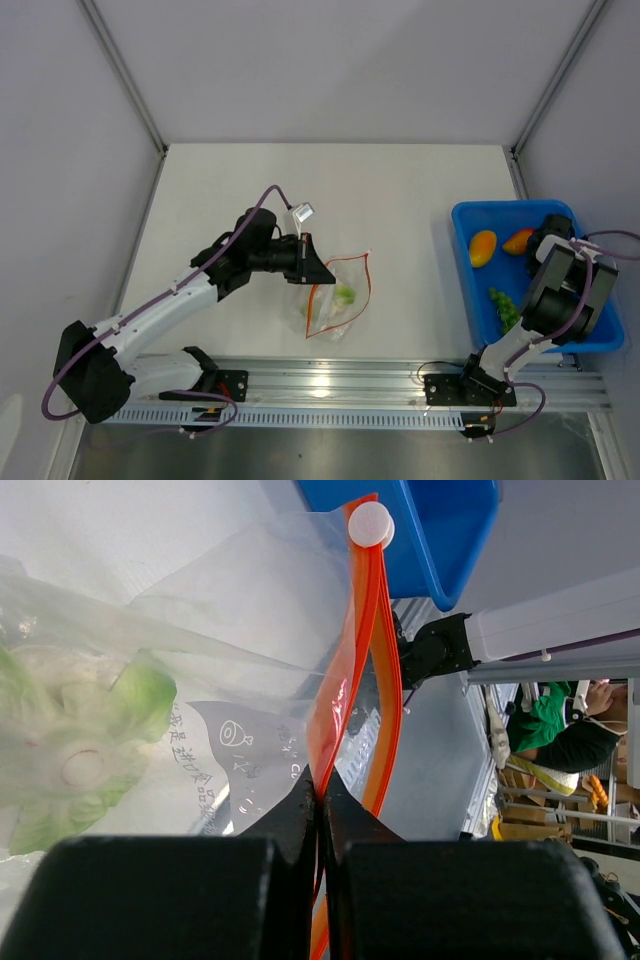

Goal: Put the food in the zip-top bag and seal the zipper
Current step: Pick up the fake vegetable from the bin.

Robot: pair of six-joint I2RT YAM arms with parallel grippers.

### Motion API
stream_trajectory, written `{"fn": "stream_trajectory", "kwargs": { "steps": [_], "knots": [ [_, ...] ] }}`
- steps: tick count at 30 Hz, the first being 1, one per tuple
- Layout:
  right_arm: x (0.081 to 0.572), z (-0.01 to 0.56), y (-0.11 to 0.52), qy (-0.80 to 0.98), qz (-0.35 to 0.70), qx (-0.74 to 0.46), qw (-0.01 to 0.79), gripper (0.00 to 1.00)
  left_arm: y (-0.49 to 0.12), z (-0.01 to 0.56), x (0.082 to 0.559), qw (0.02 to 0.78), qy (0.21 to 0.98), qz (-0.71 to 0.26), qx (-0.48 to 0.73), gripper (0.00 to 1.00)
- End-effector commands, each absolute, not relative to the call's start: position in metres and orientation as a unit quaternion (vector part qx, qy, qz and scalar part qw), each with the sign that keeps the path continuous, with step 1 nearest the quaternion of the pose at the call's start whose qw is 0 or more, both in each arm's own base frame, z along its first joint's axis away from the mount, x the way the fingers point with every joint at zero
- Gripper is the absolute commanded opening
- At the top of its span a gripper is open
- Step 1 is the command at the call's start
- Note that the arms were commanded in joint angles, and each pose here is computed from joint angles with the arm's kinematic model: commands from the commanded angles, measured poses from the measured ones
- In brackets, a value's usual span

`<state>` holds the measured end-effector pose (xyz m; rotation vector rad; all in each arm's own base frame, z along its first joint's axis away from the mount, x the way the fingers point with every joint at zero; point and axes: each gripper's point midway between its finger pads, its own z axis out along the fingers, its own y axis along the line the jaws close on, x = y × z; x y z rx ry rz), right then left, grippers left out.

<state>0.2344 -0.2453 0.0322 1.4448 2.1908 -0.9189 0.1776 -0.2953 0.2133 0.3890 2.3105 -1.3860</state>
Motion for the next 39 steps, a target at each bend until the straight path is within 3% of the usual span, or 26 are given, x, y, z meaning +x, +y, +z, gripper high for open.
{"fn": "stream_trajectory", "kwargs": {
  "steps": [1, 16, 31, 39],
  "knots": [
    [0.24, 0.031, -0.241, 0.78, -0.318, 0.507, 0.181, 0.59, -0.297, 0.219, 0.18, 0.216, 0.818, -0.511, 0.151, 0.01],
    [0.261, 0.069, -0.214, 0.784, -0.375, 0.439, 0.227, 0.02, -0.288, 0.224, 0.171, 0.227, 0.816, -0.512, 0.14, 0.01],
    [0.295, 0.149, -0.168, 0.794, -0.331, 0.392, 0.327, 0.0, -0.289, 0.233, 0.169, 0.227, 0.81, -0.522, 0.141, 0.0],
    [0.332, 0.211, -0.048, 0.846, -0.047, 0.275, 0.455, 0.0, -0.294, 0.245, 0.17, 0.216, 0.803, -0.541, 0.124, 0.01]
  ]
}}
